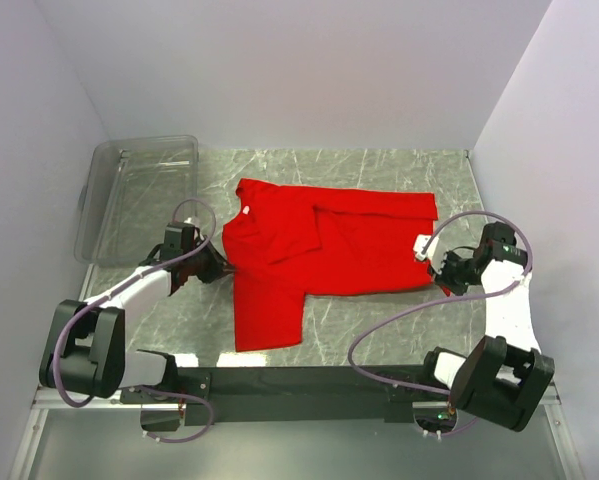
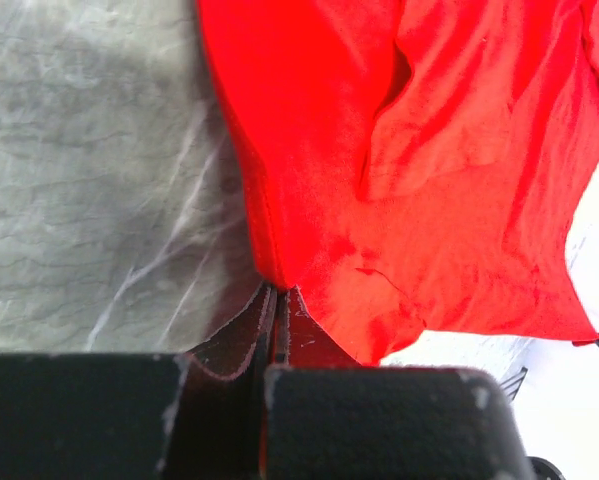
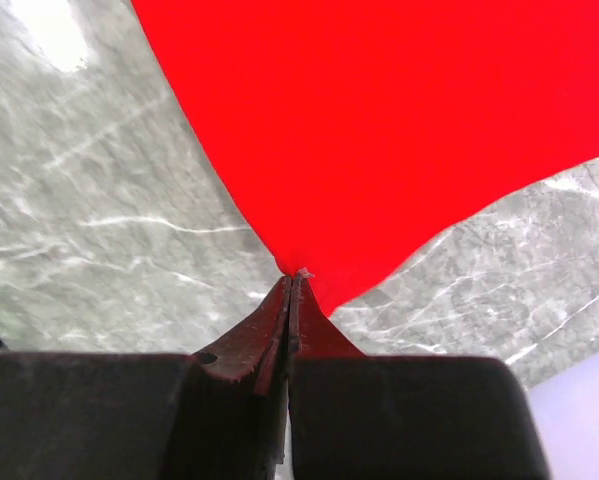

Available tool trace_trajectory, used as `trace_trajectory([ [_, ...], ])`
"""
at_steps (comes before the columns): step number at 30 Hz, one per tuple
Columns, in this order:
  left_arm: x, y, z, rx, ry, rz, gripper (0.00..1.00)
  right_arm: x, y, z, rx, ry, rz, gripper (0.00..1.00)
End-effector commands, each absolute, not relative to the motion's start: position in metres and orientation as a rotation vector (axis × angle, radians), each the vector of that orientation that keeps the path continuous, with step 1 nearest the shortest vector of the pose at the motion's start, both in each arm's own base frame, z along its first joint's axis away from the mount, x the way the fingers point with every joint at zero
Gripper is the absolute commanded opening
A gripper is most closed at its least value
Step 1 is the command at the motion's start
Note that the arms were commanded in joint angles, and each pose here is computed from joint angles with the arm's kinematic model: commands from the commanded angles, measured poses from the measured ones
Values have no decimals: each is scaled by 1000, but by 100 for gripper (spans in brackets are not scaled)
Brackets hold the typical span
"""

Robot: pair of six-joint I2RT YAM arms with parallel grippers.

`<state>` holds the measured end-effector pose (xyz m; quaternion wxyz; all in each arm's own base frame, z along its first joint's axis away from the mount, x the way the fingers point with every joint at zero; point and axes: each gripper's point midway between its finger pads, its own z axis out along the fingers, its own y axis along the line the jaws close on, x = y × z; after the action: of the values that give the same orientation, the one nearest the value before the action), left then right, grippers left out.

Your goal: Fold and stack the t-shirts

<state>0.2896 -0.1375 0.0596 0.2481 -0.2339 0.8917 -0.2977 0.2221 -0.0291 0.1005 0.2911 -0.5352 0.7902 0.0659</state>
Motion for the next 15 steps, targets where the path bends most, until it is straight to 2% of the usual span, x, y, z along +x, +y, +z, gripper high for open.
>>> trace_trajectory([
  [1,300,-146,80,-543,2376,-869,1,217,-16,115,-1351,2086,238,0],
  [15,326,-144,131,-551,2234,-931,1,252,-48,91,-1080,2240,121,0],
])
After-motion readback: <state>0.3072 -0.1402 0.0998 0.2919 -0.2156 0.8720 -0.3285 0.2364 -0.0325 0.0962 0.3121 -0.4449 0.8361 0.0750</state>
